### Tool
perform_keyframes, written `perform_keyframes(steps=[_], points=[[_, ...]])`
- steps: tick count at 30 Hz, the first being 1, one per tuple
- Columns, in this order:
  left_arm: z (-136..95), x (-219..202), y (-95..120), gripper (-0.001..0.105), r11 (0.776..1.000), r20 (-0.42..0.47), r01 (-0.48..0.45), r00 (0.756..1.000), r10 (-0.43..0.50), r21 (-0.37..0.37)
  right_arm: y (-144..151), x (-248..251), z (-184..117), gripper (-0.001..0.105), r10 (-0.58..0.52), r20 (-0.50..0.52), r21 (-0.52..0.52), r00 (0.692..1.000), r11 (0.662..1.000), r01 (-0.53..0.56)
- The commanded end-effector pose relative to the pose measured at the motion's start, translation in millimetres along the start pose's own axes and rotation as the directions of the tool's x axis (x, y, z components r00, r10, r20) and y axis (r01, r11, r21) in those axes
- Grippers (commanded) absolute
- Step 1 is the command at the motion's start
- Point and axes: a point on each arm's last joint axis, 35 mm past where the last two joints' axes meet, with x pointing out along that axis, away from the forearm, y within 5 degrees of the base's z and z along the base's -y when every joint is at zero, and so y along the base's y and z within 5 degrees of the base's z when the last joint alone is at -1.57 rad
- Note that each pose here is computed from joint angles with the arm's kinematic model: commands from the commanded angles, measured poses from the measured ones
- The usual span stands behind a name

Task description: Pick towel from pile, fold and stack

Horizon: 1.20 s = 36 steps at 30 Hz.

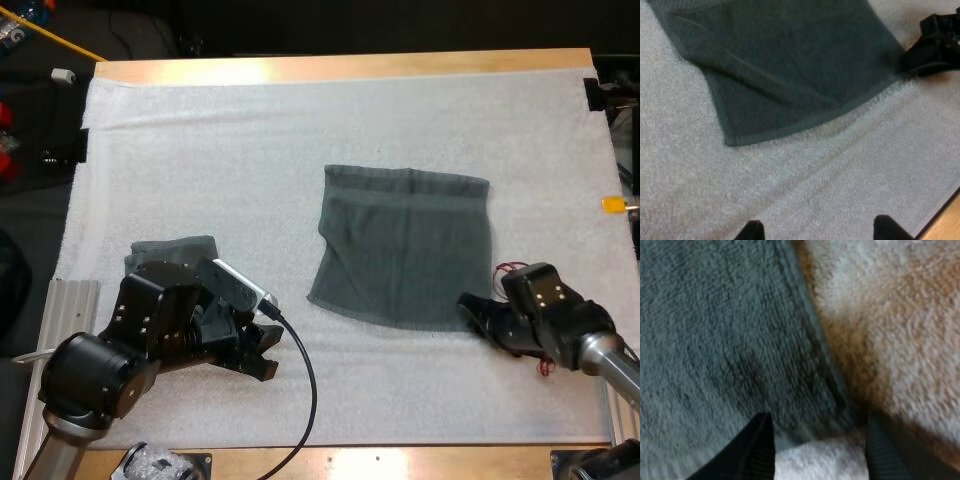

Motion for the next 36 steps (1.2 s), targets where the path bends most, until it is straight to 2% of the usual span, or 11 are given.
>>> perform_keyframes(steps=[1,4,10,13,17,20,25,28,31,36], points=[[-1,-2,-1,0.046,1.000,-0.001,0.005,1.000,-0.005,-0.010,1,1,1,0.042,0.004,0.012,0.004,1.000,1.000,-0.004],[-1,-2,-1,0.046,1.000,-0.001,0.005,1.000,-0.005,-0.010,1,5,3,0.041,-0.008,0.014,0.043,1.000,0.999,0.007],[-1,-2,-1,0.046,1.000,-0.001,0.005,1.000,-0.005,-0.010,-2,11,1,0.040,-0.036,-0.011,0.056,0.999,0.998,0.037],[0,-2,-1,0.046,1.000,0.002,0.006,1.000,-0.006,-0.009,-3,11,0,0.029,-0.043,-0.022,0.057,0.999,0.997,0.045],[1,-2,-1,0.046,1.000,0.008,0.007,1.000,-0.007,-0.005,-4,11,-2,0.008,-0.054,-0.036,0.048,0.998,0.997,0.055],[3,1,0,0.046,1.000,0.004,0.006,1.000,-0.006,-0.005,-4,10,-3,0.000,-0.057,-0.049,0.037,0.997,0.998,0.059],[8,19,5,0.046,1.000,-0.015,0.010,1.000,-0.010,-0.012,-4,0,-6,0.000,-0.054,-0.044,-0.024,0.998,0.998,0.053],[11,38,10,0.046,0.998,-0.052,0.053,0.997,-0.054,-0.028,-4,-8,-8,0.000,-0.051,-0.039,-0.030,0.998,0.998,0.050],[18,59,15,0.046,0.995,-0.095,0.087,0.991,-0.092,-0.057,-5,-16,-10,0.000,-0.045,-0.031,-0.052,0.999,0.998,0.043],[32,97,26,0.046,0.989,-0.151,0.066,0.985,-0.087,-0.134,-6,-23,-12,0.000,-0.050,-0.028,-0.072,0.998,0.996,0.048]])
